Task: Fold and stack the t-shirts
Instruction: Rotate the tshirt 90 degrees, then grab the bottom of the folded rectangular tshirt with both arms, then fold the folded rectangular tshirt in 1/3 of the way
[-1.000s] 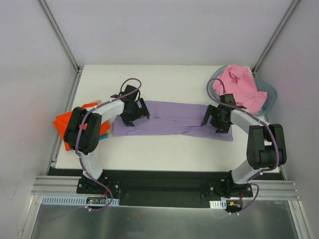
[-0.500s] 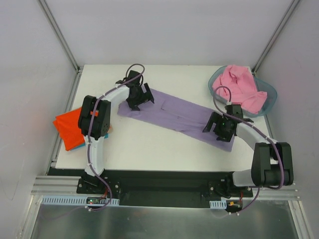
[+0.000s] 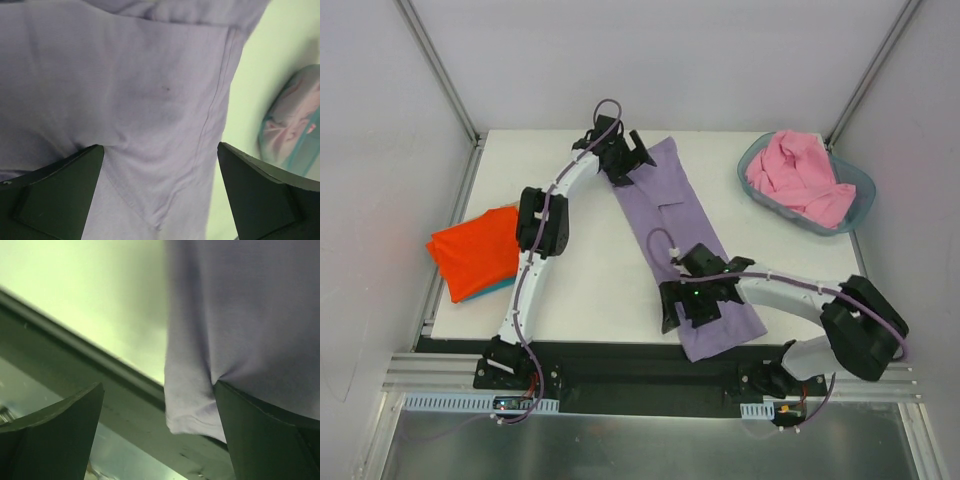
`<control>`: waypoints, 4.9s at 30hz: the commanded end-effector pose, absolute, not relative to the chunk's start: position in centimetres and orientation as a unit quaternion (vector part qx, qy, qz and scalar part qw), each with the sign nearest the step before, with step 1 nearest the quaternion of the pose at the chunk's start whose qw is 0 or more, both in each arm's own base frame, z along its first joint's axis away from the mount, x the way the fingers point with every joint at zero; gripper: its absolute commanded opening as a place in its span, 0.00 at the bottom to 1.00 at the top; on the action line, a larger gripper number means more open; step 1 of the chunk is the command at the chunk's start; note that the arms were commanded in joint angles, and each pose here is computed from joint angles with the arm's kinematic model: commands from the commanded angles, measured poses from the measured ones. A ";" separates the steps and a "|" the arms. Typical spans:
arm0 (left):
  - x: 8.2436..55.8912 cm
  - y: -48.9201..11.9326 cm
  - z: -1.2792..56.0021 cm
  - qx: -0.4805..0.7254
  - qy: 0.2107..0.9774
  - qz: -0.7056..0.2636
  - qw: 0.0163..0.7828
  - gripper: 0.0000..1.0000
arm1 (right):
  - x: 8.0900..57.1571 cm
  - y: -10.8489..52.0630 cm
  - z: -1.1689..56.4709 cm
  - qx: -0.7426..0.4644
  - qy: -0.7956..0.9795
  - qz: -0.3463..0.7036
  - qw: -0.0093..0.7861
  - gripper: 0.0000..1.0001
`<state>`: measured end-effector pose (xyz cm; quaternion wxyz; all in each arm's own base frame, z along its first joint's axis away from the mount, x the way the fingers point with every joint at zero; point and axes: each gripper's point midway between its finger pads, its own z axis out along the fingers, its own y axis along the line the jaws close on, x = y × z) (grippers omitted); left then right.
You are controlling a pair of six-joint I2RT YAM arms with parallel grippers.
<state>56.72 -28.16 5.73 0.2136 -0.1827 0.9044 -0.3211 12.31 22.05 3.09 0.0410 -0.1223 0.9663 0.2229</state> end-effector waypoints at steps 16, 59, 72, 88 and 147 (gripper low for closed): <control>64.2 -34.8 8.5 -0.210 0.797 -0.464 0.323 0.99 | 11.3 29.5 14.3 -0.296 0.879 0.352 0.122 0.97; 11.7 -26.3 8.3 -0.036 0.938 -0.330 0.102 0.83 | 13.4 12.0 7.3 0.053 0.971 0.159 0.170 0.97; 10.1 -29.1 5.2 -0.001 0.950 -0.309 0.044 0.73 | 12.5 11.9 5.6 0.051 0.975 0.156 0.147 0.97; 8.4 -29.9 2.4 0.027 0.961 -0.274 -0.017 0.00 | 9.3 11.9 2.3 0.061 0.981 0.167 0.079 0.97; 27.6 -30.4 14.1 0.056 0.908 -0.353 0.220 0.00 | 28.4 14.8 16.7 -0.001 0.942 0.143 0.302 0.01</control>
